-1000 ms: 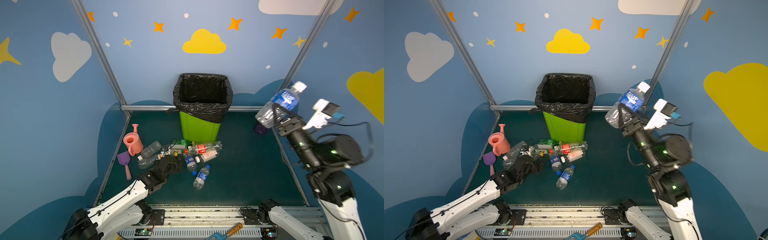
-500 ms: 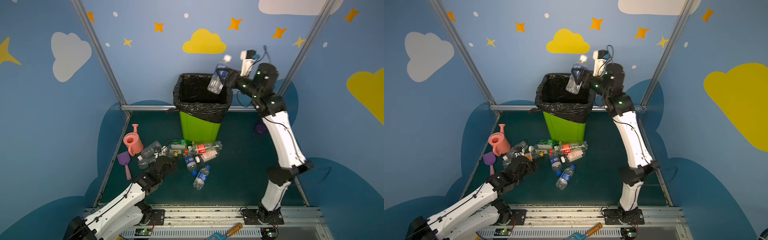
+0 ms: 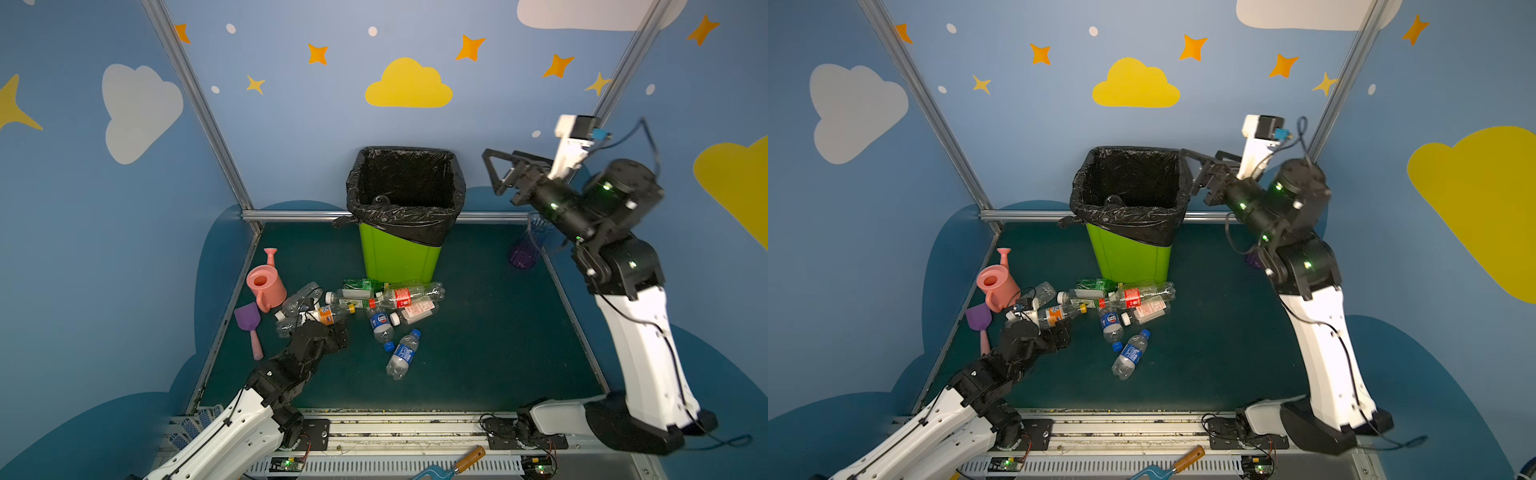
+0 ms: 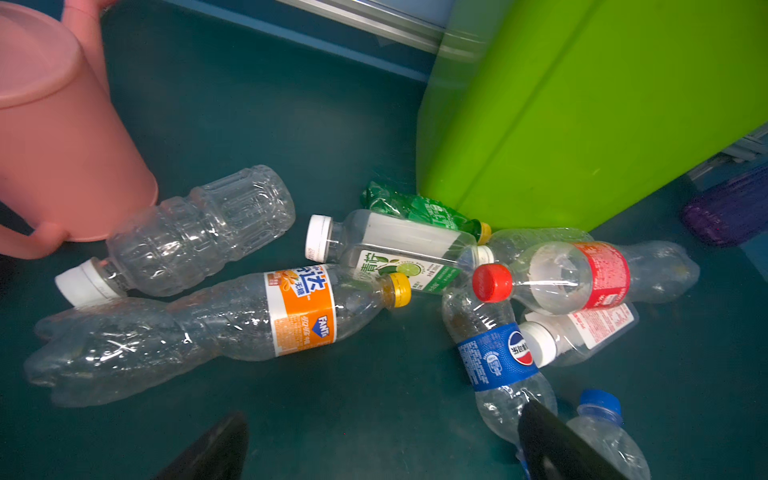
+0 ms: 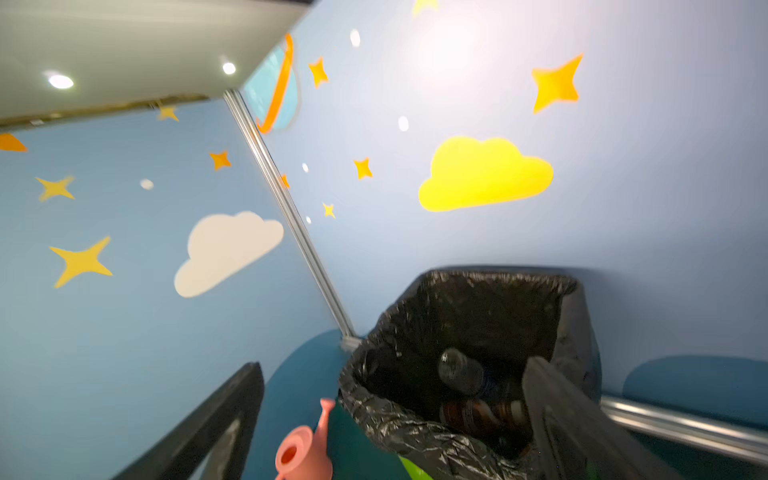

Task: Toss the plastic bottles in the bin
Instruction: 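Open the right gripper to drop the water bottle into the bin, then lower the right gripper onto the blue-capped bottle in the pile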

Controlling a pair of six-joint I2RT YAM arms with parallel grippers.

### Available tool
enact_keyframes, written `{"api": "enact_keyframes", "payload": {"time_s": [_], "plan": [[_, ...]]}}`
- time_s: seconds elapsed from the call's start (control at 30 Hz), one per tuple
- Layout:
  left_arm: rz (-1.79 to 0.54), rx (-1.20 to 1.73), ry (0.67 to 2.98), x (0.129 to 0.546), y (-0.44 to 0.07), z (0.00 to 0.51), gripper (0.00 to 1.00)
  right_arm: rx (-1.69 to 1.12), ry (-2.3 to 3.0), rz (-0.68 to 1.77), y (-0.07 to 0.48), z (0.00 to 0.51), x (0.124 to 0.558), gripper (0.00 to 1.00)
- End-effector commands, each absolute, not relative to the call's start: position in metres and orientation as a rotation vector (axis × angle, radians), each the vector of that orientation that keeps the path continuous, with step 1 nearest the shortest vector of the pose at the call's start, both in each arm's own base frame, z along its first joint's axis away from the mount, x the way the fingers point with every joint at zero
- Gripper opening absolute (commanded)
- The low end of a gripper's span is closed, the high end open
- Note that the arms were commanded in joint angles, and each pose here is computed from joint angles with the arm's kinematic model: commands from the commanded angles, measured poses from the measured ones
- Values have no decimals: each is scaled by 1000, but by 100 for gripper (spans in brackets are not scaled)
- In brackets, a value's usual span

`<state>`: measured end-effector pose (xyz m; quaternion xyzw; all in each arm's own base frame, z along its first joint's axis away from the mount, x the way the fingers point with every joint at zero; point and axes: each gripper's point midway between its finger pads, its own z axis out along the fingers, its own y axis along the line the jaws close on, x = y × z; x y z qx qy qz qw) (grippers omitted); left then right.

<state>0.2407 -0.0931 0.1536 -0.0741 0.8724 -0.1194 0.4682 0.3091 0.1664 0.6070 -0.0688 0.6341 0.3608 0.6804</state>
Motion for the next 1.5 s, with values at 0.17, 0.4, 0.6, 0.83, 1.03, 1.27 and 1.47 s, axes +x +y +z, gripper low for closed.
{"api": "enact_keyframes", "payload": {"time_s": [0.17,0.4,0.6,0.83,1.03,1.27,1.47], "plan": [[-269,-159,2194,241,-99,136,100,132,1914,902,166,371,315,97],[-217,-190,2188,241,-90,130,100,286,2292,928,204,179,244,96],[-228,-191,2193,240,-91,127,100,293,2456,847,236,113,198,97],[-259,-192,2193,234,-90,124,100,190,2521,783,280,103,185,97],[-266,-219,2184,224,-82,117,100,179,2611,628,298,92,185,98],[-265,-244,2157,218,-73,117,100,194,2689,501,307,74,188,98],[-301,-255,2139,219,-76,118,100,171,2747,347,309,60,192,98]]}}
